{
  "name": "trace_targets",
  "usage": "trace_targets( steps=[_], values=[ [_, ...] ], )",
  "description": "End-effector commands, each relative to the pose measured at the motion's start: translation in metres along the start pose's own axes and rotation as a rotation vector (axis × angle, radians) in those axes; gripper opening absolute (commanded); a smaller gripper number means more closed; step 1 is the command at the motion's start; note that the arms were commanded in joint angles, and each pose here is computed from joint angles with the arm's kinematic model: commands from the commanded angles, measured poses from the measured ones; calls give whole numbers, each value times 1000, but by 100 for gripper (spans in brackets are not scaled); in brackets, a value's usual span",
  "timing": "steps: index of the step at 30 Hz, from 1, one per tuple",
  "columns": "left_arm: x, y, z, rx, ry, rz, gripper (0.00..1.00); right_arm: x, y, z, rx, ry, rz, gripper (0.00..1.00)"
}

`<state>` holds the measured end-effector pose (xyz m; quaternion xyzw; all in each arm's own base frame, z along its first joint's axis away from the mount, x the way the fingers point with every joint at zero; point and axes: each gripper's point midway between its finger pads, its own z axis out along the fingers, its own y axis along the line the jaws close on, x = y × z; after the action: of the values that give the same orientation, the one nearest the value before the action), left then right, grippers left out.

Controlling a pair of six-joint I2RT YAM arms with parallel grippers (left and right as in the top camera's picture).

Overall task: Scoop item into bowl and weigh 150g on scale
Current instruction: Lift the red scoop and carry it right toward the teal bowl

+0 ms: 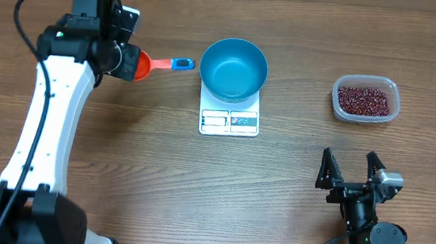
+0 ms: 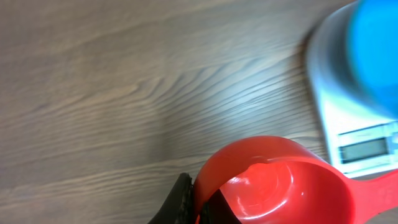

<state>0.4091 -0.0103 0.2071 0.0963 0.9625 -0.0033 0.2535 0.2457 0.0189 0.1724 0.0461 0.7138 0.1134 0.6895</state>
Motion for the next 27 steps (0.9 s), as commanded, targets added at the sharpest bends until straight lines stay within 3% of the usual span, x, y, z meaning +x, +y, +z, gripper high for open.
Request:
trace_targets(
  steps=[1, 14, 23, 27],
  values=[
    [-17, -24, -29, 138, -103, -18, 4, 2, 0, 0, 0, -3, -8, 100],
    [-19, -64, -41, 330, -118, -50, 4, 2, 0, 0, 0, -3, -8, 100],
    [-15, -100, -39, 315, -90, 54, 4, 2, 0, 0, 0, -3, -8, 100],
    [-13, -122, -40, 335, -98, 176, 4, 2, 0, 0, 0, -3, -8, 100]
  ],
)
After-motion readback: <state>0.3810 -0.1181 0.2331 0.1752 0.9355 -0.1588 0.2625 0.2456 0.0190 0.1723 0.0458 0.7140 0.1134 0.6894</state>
